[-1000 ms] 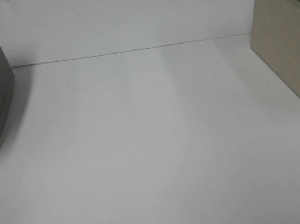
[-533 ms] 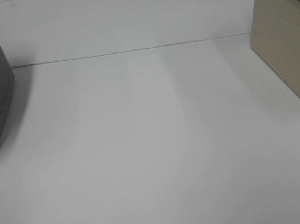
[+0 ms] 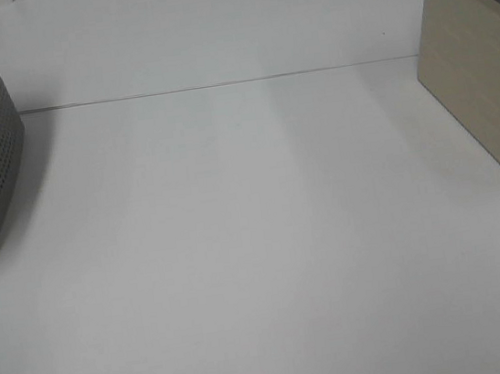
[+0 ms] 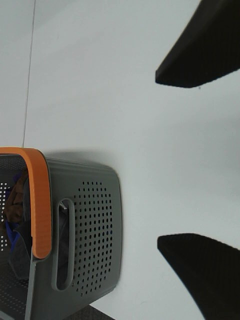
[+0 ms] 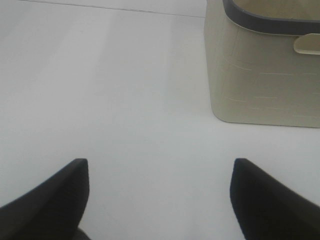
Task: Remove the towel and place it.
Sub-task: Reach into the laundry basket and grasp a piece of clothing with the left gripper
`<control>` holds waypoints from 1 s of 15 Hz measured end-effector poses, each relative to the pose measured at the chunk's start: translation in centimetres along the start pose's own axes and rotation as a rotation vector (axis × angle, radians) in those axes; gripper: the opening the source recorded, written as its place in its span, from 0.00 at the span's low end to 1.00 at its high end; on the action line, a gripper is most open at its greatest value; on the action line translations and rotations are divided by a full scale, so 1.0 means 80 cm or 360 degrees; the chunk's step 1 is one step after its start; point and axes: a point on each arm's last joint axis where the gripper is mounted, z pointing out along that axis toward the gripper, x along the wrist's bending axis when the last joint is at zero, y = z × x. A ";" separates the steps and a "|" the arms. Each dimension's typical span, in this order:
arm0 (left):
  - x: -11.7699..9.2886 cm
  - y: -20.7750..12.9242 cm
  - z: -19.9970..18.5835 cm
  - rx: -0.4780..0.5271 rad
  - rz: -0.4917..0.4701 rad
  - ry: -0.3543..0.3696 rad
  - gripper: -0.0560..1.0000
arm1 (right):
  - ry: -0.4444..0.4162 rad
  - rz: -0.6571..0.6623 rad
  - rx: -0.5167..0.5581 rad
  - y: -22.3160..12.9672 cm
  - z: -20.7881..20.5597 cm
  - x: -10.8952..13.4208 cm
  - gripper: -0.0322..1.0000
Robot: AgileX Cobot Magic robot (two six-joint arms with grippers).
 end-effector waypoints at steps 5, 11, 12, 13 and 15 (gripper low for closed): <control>0.001 0.000 0.000 -0.0001 -0.0013 0.0019 0.76 | 0.0000 0.0000 0.0000 0.000 0.000 0.000 0.77; 0.001 0.000 0.000 -0.0001 -0.0013 0.0019 0.76 | 0.0000 0.0000 0.0000 0.000 0.000 0.000 0.77; 0.001 0.000 0.000 -0.0001 -0.0013 0.0019 0.76 | 0.0000 0.0000 0.0000 0.000 0.000 0.000 0.77; 0.001 0.000 0.000 -0.0001 -0.0012 0.0021 0.76 | 0.0000 0.0000 0.0000 0.000 0.000 0.000 0.77; 0.001 0.000 0.000 -0.0001 -0.0012 0.0021 0.76 | 0.0000 0.0000 0.0000 0.000 0.000 0.000 0.77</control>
